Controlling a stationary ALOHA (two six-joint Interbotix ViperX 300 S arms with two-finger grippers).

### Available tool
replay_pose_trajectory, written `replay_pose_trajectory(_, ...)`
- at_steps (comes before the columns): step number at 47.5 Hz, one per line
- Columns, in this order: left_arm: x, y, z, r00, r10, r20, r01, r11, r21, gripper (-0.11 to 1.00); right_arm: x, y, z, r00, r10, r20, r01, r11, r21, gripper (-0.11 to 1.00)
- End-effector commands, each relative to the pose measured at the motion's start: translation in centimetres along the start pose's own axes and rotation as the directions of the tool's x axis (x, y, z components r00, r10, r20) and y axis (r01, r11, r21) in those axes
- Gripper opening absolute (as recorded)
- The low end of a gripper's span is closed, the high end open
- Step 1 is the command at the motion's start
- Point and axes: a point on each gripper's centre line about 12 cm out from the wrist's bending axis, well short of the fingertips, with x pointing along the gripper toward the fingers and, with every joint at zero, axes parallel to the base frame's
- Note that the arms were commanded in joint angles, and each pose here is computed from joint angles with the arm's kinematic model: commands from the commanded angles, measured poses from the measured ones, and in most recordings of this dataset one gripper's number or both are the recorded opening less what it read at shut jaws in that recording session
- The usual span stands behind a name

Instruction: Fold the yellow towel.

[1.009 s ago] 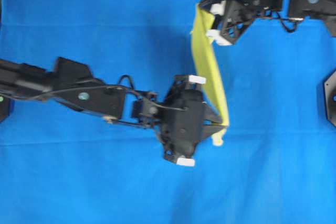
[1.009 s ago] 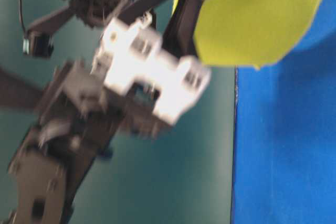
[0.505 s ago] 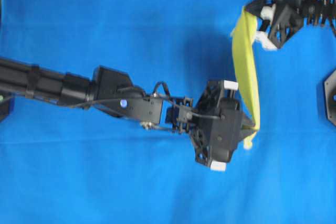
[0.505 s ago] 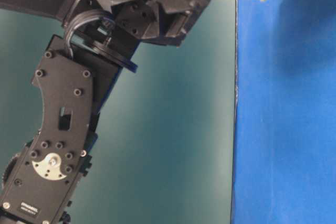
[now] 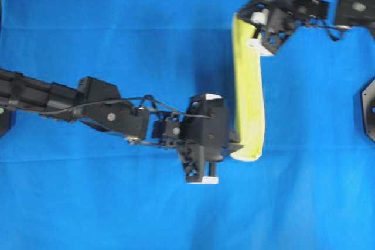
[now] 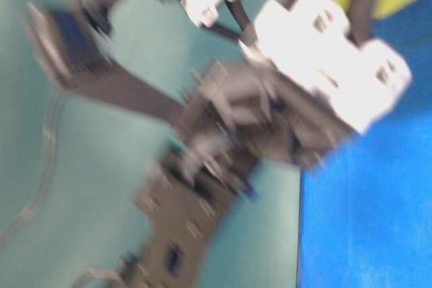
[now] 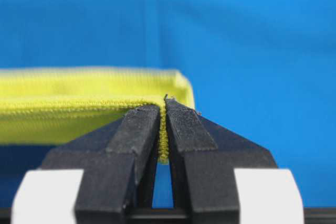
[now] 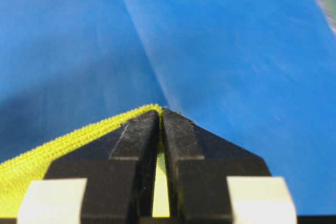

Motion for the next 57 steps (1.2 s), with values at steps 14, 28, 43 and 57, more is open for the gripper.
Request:
replay_pose_trajectory(14,-3.8,-4.4,-2.7,0.996,-0.09,-0.003,0.09,0.992,-0.09,0.03,4.1,0.1,3.1,0.998,0.019,0.051,-0.019,1.0,-0.011,0.03)
replay_pose_trajectory(28,-3.8,-3.8,-3.1,0.997,-0.078,-0.016,0.076,0.993,-0.096,0.03,4.3,0.4,3.3,0.998,0.03,0.06,-0.028,0.999,-0.021,0.03)
replay_pose_trajectory(43,-4.0,-3.0,-3.3,0.997,-0.061,-0.043,0.056,0.993,-0.101,0.16,4.3,0.2,2.2,1.0,0.004,-0.002,-0.004,1.0,-0.006,0.04)
replay_pose_trajectory(57,-6.5,-3.2,-1.7,0.992,-0.056,-0.109,0.045,0.994,-0.096,0.7,4.1,0.6,2.4,1.0,0.01,0.005,-0.01,1.0,-0.025,0.66)
